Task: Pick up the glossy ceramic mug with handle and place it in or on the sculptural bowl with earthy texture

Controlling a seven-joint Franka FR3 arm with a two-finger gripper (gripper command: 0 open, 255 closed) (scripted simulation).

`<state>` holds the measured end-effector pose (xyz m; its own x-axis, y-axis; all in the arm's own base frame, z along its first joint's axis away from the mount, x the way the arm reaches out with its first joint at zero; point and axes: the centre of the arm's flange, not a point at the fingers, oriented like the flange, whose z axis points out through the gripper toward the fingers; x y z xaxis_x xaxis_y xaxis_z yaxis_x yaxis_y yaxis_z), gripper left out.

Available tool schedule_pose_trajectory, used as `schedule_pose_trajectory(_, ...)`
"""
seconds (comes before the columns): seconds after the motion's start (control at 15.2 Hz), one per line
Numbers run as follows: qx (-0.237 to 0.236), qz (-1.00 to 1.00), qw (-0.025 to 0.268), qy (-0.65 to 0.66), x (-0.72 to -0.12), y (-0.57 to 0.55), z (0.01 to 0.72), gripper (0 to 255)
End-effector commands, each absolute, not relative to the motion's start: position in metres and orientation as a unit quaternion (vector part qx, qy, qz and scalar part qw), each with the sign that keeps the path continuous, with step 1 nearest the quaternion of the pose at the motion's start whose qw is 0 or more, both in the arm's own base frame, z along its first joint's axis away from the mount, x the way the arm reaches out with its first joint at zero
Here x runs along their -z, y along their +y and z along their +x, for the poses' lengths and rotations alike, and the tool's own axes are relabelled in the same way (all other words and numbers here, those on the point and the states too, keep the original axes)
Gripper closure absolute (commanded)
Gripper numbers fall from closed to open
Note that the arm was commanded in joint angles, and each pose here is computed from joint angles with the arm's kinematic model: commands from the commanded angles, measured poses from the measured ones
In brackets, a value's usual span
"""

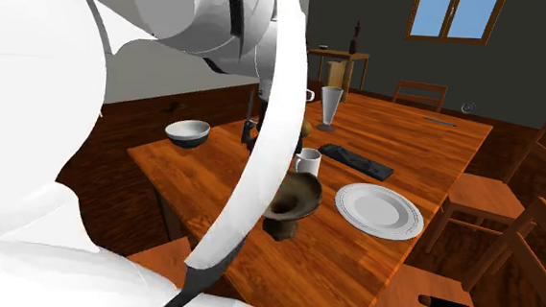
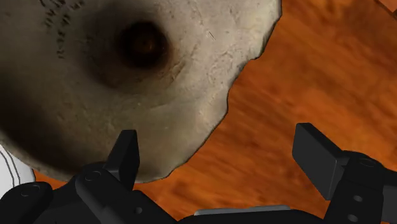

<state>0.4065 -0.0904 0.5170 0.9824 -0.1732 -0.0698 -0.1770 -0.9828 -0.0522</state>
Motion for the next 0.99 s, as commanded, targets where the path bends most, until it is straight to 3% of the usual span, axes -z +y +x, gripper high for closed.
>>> schedule_pose_trajectory(0.0,-0.030,-0.995,0.029,0.090,-0.512,-0.106,0.426,0)
schedule_pose_trajectory(0.92,-0.019,-0.993,0.031,0.109,-0.470,-0.226,0.557,0)
